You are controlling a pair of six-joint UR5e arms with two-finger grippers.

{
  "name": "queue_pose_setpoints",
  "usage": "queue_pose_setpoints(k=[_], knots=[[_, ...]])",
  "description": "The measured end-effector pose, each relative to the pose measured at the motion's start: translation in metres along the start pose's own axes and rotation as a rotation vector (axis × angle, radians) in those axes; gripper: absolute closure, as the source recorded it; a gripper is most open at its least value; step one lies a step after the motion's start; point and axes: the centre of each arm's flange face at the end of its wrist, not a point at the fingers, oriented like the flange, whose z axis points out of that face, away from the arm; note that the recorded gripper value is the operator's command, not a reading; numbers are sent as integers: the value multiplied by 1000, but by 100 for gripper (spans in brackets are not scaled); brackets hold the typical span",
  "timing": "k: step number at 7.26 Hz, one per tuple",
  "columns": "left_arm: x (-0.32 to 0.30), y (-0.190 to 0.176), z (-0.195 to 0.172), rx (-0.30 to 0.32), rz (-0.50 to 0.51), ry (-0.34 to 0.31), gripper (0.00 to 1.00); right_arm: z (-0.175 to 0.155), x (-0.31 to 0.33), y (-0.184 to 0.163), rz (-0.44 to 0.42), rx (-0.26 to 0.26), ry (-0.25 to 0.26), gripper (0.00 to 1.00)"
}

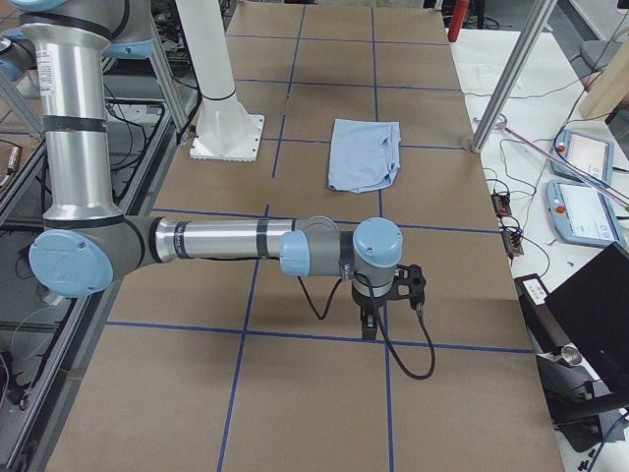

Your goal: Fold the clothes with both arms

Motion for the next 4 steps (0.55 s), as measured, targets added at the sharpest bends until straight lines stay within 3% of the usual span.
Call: queue_pose_setpoints(k=[2, 4], knots=[[-19, 20, 4, -16, -44, -19, 0, 2, -8, 23, -1, -40, 36, 0], [-64, 30, 14, -37, -99, -37, 0, 3, -35, 16, -14, -97, 37, 0]])
